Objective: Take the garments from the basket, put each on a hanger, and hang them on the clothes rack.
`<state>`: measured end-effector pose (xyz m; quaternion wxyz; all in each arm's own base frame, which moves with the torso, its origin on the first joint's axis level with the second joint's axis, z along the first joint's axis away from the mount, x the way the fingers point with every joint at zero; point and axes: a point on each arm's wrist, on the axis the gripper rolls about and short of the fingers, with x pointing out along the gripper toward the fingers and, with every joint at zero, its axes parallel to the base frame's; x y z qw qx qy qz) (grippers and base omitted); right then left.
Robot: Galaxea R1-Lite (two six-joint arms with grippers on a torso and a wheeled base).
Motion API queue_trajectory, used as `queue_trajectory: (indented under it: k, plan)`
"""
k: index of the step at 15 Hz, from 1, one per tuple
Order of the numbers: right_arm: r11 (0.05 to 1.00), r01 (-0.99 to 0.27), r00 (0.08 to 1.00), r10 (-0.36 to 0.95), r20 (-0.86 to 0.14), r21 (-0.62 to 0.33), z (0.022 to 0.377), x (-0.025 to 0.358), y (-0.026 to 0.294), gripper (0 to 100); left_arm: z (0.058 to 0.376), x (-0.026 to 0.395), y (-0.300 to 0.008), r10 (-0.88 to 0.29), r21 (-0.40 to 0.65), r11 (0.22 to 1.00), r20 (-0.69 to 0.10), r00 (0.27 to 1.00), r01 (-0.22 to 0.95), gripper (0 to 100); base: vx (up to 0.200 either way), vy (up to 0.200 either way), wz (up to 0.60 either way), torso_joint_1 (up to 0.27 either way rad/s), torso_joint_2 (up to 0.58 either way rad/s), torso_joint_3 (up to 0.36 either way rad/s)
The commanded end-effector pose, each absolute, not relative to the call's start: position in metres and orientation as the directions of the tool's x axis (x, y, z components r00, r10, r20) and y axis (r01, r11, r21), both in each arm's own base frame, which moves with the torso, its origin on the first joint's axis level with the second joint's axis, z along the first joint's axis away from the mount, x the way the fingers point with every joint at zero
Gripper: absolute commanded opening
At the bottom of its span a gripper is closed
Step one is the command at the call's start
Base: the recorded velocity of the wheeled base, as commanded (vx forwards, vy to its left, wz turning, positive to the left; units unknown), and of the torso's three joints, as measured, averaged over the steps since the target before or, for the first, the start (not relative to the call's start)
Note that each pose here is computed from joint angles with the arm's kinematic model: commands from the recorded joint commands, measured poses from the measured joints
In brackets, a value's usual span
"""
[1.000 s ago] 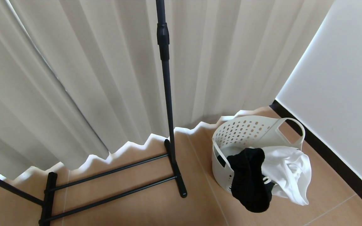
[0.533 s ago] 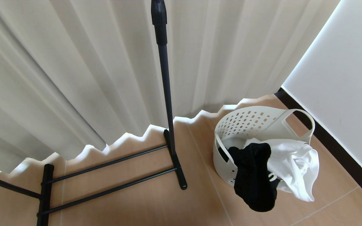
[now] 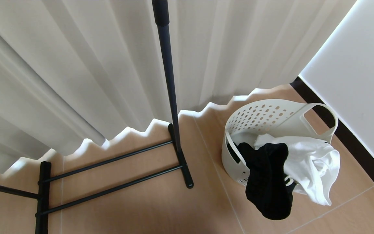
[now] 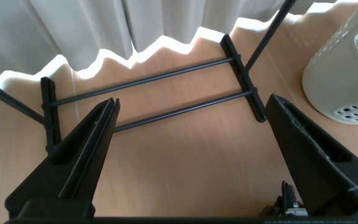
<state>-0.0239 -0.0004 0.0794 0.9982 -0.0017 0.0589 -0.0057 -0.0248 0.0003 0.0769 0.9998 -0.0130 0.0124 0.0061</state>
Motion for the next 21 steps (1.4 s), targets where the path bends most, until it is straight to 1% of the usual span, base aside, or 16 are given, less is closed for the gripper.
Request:
queue_trajectory:
  k: [1,2,3,5,6,8,10,11,12,13,14,15,16,17,19,21]
  plan:
    - [0.998,-0.070,0.917,0.065,-0.394,0.002,0.084,0.001,0.001,100,0.077,-0.025,0.000,0.011,-0.024,1.000,-0.026,1.000,-0.011,100,0.000,0.000,0.00,0.000,0.00,0.000]
    - [0.991,-0.134,0.880,0.130,-0.457,0.023,0.090,0.014,0.002,100,0.077,-0.025,0.000,0.011,-0.024,1.000,-0.026,1.000,-0.011,100,0.000,0.000,0.00,0.000,0.00,0.000]
    - [0.987,-0.161,0.866,0.153,-0.476,0.024,0.102,0.034,0.005,100,0.077,-0.025,0.000,0.011,-0.024,1.000,-0.026,1.000,-0.011,100,0.000,0.000,0.00,0.000,0.00,0.000]
    - [0.986,-0.164,0.848,0.153,-0.508,0.023,0.122,0.070,0.009,100,0.077,-0.025,0.000,0.011,-0.026,1.000,-0.026,1.000,-0.011,100,0.000,0.000,0.00,0.000,0.00,0.000]
    - [0.984,-0.177,0.830,0.152,-0.537,0.005,0.131,0.090,0.011,100,0.077,-0.025,0.000,0.011,-0.026,1.000,-0.026,1.000,-0.011,100,0.000,0.000,0.00,0.000,0.00,0.000]
    - [0.955,-0.264,0.813,0.146,-0.564,-0.133,0.149,0.127,0.015,100,0.077,-0.025,0.000,0.011,-0.024,1.000,-0.026,1.000,-0.011,100,0.000,0.000,0.00,0.000,0.00,0.000]
    - [0.867,-0.388,0.795,0.145,-0.588,-0.312,0.161,0.170,0.019,100,0.077,-0.025,0.000,0.011,-0.026,1.000,-0.026,1.000,-0.011,100,0.000,0.000,0.00,0.000,0.00,0.000]
    - [0.863,-0.392,0.795,0.145,-0.590,-0.317,0.161,0.172,0.019,100,0.077,-0.025,0.000,0.011,-0.024,1.000,-0.026,1.000,-0.011,100,0.000,0.000,0.00,0.000,0.00,0.000]
    - [0.752,-0.484,0.783,0.146,-0.604,-0.447,0.167,0.219,0.024,100,0.077,-0.025,0.000,0.011,-0.026,1.000,-0.028,1.000,-0.011,100,0.000,0.000,0.00,0.000,0.00,0.000]
    - [0.719,-0.505,0.782,0.145,-0.607,-0.478,0.168,0.229,0.025,100,0.077,-0.025,0.000,0.011,-0.026,1.000,-0.026,1.000,-0.011,100,0.000,0.000,0.00,0.000,0.00,0.000]
    - [0.626,-0.555,0.775,0.147,-0.615,-0.548,0.166,0.252,0.028,100,0.077,-0.025,0.000,0.011,-0.024,1.000,-0.026,1.000,-0.011,100,0.000,0.000,0.00,0.000,0.00,0.000]
    - [0.589,-0.573,0.770,0.148,-0.621,-0.570,0.165,0.260,0.029,100,0.077,-0.025,0.000,0.011,-0.026,1.000,-0.026,1.000,-0.011,100,0.000,0.000,0.00,0.000,0.00,0.000]
    - [0.523,-0.605,0.759,0.152,-0.633,-0.600,0.162,0.276,0.032,100,0.077,-0.025,0.000,0.011,-0.024,1.000,-0.026,1.000,-0.011,100,0.000,0.000,0.00,0.000,0.00,0.000]
    - [0.497,-0.623,0.749,0.157,-0.643,-0.604,0.161,0.285,0.035,100,0.077,-0.025,0.000,0.011,-0.024,1.000,-0.026,1.000,-0.011,100,0.000,0.000,0.00,0.000,0.00,0.000]
    - [0.456,-0.652,0.729,0.159,-0.665,-0.606,0.161,0.300,0.039,100,0.077,-0.025,0.000,0.011,-0.024,1.000,-0.026,1.000,-0.011,100,0.000,0.000,0.00,0.000,0.00,0.000]
    - [0.442,-0.659,0.726,0.161,-0.669,-0.609,0.163,0.315,0.042,100,0.077,-0.025,0.000,0.011,-0.024,1.000,-0.026,1.000,-0.011,100,0.000,0.000,0.00,0.000,0.00,0.000]
